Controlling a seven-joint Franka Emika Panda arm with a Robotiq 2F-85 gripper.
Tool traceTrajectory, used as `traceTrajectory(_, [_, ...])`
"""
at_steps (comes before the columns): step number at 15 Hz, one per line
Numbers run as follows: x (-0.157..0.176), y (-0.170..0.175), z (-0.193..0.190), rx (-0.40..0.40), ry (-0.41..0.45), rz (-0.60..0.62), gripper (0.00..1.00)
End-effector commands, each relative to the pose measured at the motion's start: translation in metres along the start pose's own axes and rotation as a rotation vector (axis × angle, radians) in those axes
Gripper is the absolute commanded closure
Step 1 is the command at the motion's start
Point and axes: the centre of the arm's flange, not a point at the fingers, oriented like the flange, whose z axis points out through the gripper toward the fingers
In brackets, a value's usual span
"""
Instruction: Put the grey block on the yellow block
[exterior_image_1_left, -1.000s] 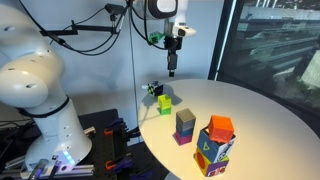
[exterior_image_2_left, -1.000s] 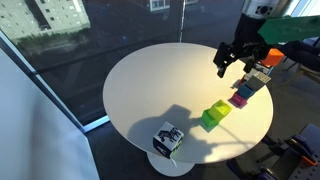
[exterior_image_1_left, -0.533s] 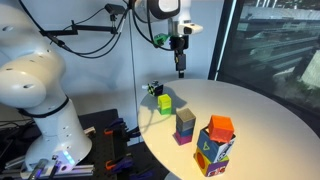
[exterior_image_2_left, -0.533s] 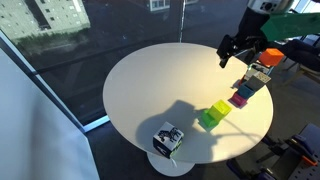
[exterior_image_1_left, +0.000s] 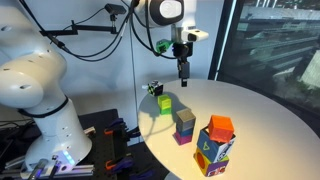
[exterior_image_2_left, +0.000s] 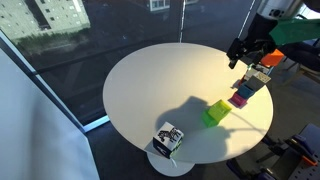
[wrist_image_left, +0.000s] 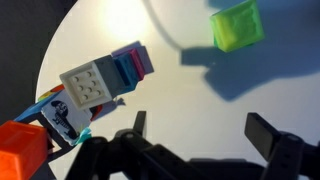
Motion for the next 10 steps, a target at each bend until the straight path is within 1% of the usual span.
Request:
traceTrajectory(1, [-0.002, 0.026, 0.000, -0.009, -0.007, -0.019, 0.00])
traceTrajectory(6, [0.001, 0.057, 0.006, -0.011, -0.030, -0.075, 0.00])
traceTrajectory(10, [0.002, 0.082, 0.011, -0.003, -0.030, -0.171, 0.00])
